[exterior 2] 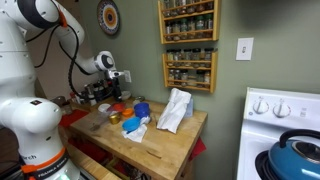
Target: Put the orange cup in the zip lock bag
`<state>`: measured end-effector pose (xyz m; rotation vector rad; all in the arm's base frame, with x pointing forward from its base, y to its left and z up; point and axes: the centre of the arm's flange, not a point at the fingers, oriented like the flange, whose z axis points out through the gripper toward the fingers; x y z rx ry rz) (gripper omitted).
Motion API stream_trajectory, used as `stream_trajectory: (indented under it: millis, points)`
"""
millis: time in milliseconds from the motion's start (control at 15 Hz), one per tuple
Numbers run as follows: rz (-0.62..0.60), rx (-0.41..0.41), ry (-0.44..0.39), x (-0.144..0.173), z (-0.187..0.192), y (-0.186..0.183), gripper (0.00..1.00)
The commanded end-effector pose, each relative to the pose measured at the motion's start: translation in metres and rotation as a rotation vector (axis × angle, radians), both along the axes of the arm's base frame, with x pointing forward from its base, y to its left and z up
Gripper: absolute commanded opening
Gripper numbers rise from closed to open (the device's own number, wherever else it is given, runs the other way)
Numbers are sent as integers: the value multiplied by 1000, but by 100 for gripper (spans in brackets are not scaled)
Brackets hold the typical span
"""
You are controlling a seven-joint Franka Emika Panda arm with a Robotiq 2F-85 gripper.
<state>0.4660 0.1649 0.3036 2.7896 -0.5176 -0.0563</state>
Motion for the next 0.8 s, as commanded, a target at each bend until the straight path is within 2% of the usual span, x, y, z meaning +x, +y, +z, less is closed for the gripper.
stream_trajectory:
  millis: [0,333,733]
  points:
    - [12,-17,13,3,6,-16,100]
    - [36,-14,52,5,4,-42,100]
    - [127,-21,153,-2,-6,-58,100]
